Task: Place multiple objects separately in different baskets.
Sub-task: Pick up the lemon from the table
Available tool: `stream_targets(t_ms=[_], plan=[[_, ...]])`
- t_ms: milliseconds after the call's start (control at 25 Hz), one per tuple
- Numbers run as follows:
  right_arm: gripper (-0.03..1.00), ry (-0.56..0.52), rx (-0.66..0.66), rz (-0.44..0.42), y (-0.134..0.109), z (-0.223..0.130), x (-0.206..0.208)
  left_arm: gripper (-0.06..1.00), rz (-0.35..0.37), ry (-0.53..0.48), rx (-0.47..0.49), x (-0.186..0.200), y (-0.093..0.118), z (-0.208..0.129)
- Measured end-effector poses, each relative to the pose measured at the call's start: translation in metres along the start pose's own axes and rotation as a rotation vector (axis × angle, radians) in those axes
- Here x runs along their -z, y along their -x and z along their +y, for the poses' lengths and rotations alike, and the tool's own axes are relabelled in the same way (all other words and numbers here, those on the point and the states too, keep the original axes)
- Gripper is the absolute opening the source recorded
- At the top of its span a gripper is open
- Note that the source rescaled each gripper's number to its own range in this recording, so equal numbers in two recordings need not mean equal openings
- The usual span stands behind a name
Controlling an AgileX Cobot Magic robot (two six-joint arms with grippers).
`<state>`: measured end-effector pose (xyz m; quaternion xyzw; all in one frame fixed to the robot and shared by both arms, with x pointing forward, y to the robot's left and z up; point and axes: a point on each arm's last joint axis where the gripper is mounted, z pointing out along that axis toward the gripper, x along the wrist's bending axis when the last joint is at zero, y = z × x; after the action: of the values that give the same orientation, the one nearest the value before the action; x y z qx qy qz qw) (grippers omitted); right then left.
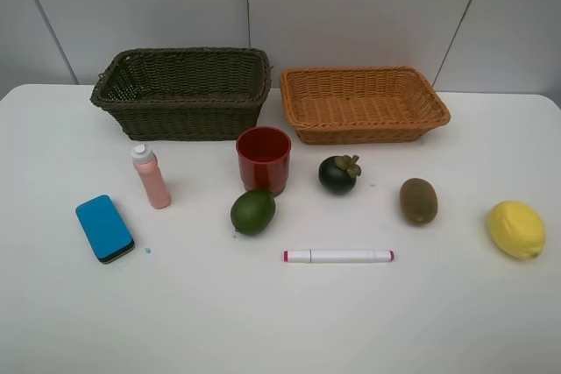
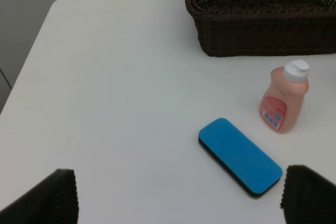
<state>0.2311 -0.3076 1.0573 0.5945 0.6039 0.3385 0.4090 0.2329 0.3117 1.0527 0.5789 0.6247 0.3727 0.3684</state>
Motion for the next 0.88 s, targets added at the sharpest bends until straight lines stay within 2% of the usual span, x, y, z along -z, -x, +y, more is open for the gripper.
stream_targets(t_ms=[880], plan=[[0.99,0.0,0.0,0.0,0.0,0.0,0.0,1.0,0.0,0.0,0.0,0.0,0.0,0.0]])
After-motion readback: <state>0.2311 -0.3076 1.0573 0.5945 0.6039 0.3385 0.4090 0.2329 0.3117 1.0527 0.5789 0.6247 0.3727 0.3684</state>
